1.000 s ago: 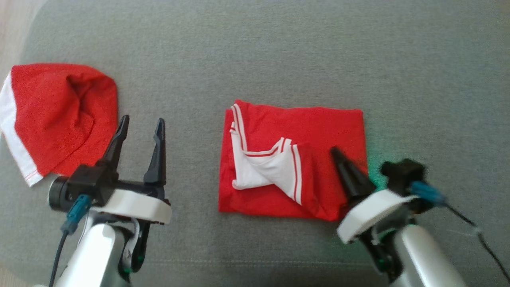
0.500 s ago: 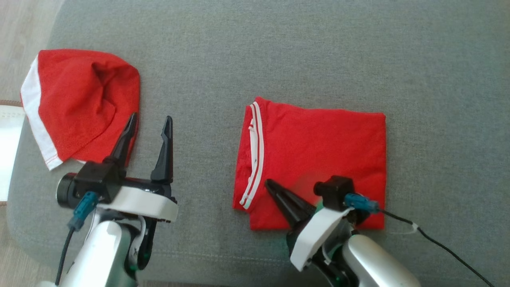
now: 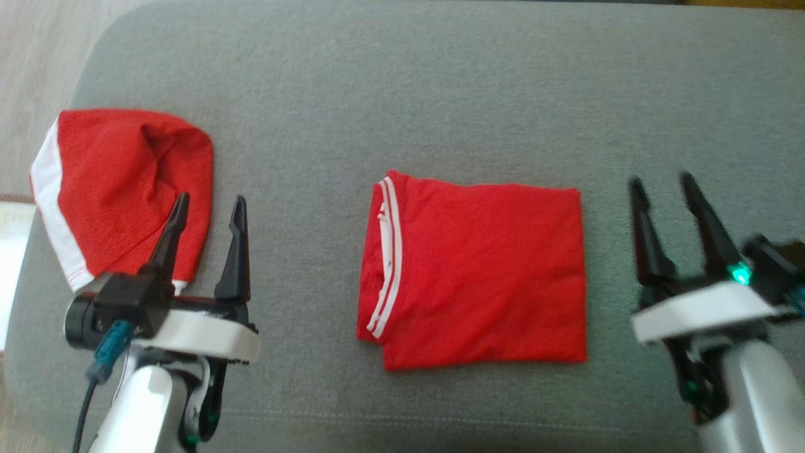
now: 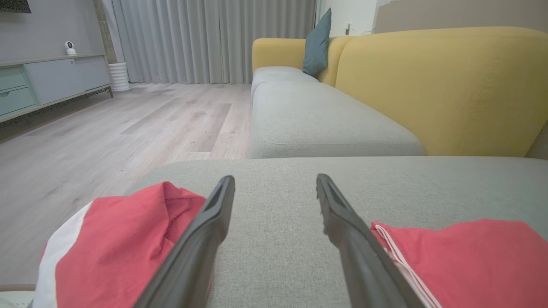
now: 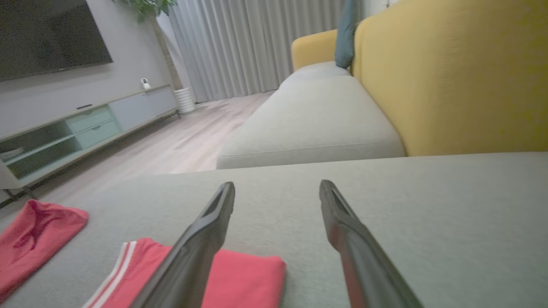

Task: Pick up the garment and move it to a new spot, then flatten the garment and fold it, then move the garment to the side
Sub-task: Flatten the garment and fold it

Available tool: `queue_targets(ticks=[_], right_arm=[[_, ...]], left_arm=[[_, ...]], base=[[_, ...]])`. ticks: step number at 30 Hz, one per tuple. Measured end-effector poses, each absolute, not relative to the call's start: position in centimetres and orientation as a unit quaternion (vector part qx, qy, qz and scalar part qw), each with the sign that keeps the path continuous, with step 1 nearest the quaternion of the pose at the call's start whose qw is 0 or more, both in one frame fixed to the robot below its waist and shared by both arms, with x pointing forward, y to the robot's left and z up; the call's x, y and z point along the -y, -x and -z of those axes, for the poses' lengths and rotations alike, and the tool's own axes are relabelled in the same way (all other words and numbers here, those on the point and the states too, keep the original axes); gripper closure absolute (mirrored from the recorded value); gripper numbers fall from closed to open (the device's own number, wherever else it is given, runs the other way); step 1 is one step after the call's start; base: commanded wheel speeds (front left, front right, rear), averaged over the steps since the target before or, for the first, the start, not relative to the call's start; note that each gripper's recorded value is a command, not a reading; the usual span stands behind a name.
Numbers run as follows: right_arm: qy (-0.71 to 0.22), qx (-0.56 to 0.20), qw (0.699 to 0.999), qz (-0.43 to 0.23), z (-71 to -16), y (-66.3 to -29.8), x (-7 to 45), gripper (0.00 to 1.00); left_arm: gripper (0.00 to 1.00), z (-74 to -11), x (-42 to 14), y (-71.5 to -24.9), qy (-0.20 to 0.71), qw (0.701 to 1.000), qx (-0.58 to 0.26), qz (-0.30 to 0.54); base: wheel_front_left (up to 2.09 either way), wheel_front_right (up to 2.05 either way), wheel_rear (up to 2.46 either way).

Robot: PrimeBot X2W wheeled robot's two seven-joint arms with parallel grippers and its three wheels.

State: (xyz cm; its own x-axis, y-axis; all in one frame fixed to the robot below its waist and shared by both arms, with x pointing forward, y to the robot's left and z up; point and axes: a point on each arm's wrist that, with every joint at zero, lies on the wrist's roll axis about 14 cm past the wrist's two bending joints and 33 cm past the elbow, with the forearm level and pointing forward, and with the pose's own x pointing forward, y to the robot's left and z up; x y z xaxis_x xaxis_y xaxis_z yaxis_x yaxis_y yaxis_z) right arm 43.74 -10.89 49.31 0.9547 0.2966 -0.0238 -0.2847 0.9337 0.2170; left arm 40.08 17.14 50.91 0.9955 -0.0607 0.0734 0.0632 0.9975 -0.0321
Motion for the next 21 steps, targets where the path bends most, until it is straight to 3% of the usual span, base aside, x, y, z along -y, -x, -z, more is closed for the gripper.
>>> queue_targets(ticks=[7, 21], right_arm=[[-0.077, -0.033, 0.994, -0.070, -50.0, -40.6, 16.5, 0.00], [-0.076, -0.037, 0.995, -0.044, -51.6, -35.5, 17.9, 0.00]], left_arm=[[0.00, -51.0, -16.4, -39.2, 0.016, 0.998, 0.037, 0.051], [0.00, -51.2, -15.6, -36.0, 0.003, 0.997, 0.037, 0.070]], base=[[0.00, 0.00, 0.00], [0.00, 0.00, 0.00]])
